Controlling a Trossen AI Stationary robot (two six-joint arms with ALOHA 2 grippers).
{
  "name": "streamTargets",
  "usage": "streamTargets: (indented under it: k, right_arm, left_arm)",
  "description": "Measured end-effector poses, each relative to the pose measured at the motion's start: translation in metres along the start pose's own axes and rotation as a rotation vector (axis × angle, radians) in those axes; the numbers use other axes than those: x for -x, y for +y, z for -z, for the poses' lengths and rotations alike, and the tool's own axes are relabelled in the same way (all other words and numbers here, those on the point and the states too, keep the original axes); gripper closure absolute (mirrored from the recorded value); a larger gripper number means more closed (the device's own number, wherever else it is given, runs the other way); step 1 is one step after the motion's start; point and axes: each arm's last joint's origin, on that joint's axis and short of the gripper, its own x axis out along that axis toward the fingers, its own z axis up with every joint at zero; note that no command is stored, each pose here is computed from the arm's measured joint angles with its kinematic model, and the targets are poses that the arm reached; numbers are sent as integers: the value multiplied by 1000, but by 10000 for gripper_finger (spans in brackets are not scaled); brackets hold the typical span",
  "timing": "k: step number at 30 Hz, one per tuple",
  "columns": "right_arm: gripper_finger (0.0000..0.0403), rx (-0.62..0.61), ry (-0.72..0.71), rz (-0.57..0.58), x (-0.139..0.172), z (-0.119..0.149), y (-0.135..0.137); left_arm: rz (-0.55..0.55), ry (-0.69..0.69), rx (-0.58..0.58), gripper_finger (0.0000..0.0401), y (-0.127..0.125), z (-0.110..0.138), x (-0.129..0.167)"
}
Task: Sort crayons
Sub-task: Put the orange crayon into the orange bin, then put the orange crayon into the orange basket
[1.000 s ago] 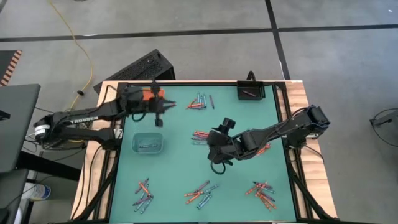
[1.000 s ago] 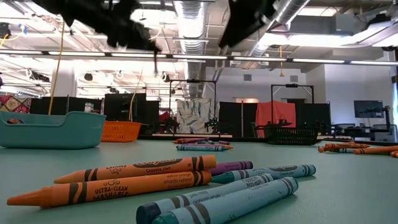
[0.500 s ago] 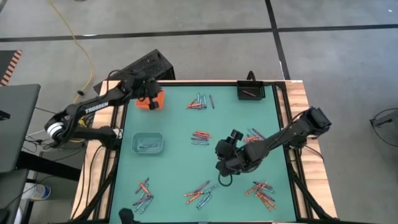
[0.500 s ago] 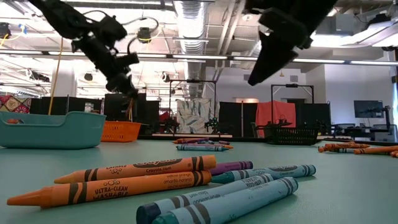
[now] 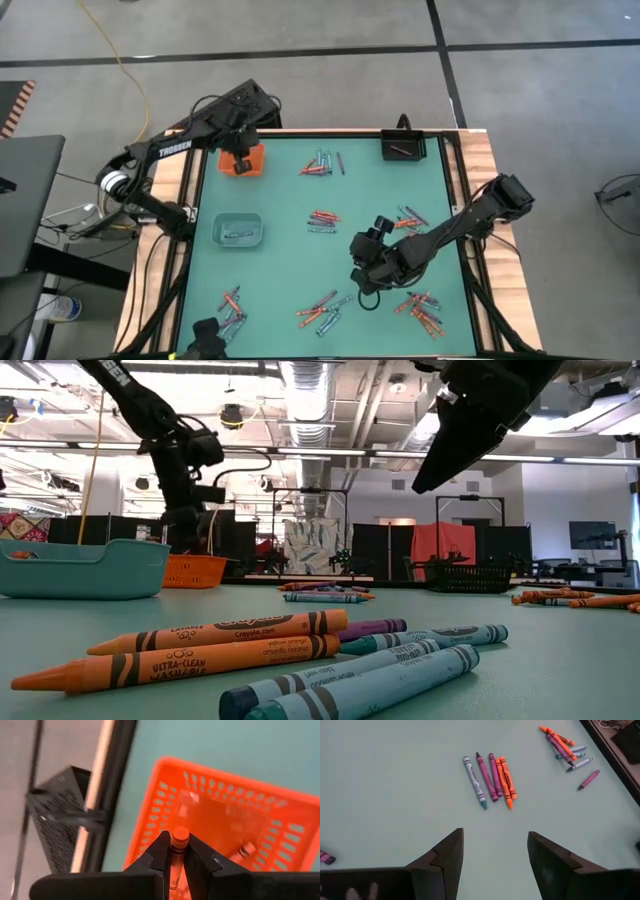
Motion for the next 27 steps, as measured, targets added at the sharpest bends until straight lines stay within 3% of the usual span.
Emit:
streamTargets:
  k: [5, 16, 24, 27]
  right_arm:
    - [191, -7, 17, 17, 0, 2, -2]
    - [191, 54, 37, -7, 3, 5, 0]
    - [191, 86, 94, -12, 10, 16, 2]
    - [191, 151, 111, -51, 14, 22, 7]
  left_arm:
    - [36, 37, -14, 359, -2, 3, -3]
    - [23, 15, 37, 265, -2, -5, 3]
    - [19, -79, 48, 258, -11, -25, 23]
    - [21, -138, 17, 258, -21, -34, 37]
